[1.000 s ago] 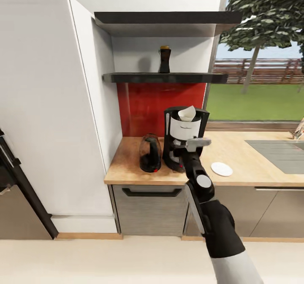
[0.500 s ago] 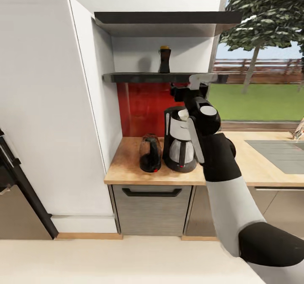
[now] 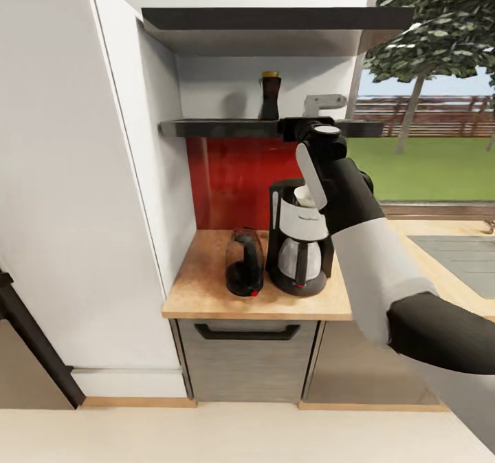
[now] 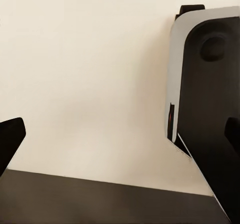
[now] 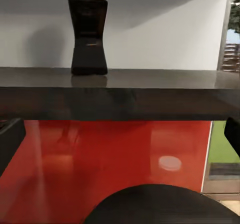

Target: Set up a coffee station on the kitchen countertop: keep the coffee maker on the countertop, move the bottle of coffee from the kitchen shelf to the counter next to the coffee maker, place a paper coffee filter on top of the coffee maker, put the saucer next to the coffee maker with the coffee cup on the saucer, and place the electric kettle next to the coffee maker.

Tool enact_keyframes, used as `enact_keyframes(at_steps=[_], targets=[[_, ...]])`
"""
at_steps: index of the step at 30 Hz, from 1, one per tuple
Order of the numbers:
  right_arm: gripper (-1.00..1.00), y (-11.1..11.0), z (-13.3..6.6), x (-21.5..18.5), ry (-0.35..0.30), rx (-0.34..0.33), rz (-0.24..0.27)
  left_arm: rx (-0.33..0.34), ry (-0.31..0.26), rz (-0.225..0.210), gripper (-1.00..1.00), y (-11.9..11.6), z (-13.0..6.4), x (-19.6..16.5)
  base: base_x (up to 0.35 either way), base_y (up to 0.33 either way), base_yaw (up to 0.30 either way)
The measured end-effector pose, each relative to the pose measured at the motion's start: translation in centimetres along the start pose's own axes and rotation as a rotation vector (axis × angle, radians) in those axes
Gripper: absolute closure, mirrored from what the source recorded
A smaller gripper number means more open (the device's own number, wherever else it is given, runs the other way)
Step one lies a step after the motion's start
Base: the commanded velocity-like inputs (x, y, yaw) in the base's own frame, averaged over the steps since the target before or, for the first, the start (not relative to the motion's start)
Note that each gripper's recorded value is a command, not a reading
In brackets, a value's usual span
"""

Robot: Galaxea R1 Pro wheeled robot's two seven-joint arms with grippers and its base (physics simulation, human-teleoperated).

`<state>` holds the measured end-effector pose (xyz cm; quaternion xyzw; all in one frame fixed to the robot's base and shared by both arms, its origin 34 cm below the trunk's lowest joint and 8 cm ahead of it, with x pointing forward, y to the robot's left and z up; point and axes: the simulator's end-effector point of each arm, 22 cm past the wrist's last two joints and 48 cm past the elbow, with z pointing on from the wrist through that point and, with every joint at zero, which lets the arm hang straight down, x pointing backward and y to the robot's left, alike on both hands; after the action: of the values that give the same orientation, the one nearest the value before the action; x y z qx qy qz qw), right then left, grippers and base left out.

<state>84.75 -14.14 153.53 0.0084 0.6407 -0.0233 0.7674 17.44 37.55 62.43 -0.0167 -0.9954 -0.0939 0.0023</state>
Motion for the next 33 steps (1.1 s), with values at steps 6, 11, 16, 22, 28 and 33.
enact_keyframes(at_steps=[6,11,16,22,28,33], targets=[[-1.0,0.7,0.4,-0.8,0.037,-0.03,0.027,0.0,0.005,0.003,-1.0,-0.1,0.0,0.2,0.333,0.0,0.0],[-1.0,1.6,-2.0,-4.6,0.008,-0.085,0.066,-0.036,0.01,0.006,-1.0,0.5,0.0,0.6,0.197,0.0,0.0],[-1.0,1.6,-3.5,-8.2,-0.01,-0.098,0.048,-0.075,0.015,0.008,-1.0,1.0,-0.1,0.9,0.024,0.0,0.0],[-1.0,1.6,-3.5,-10.5,-0.027,-0.098,0.041,-0.078,0.028,0.011,-1.0,1.0,-0.1,1.9,0.001,0.0,0.0],[-1.0,1.0,-0.5,-11.2,0.063,-0.057,-0.011,-0.076,0.035,0.011,-1.0,0.8,-0.1,2.5,0.0,0.0,0.0],[-1.0,-0.1,1.2,-12.8,0.127,-0.017,-0.047,-0.073,0.044,0.009,-1.0,0.7,-0.1,2.9,0.025,0.0,0.0]])
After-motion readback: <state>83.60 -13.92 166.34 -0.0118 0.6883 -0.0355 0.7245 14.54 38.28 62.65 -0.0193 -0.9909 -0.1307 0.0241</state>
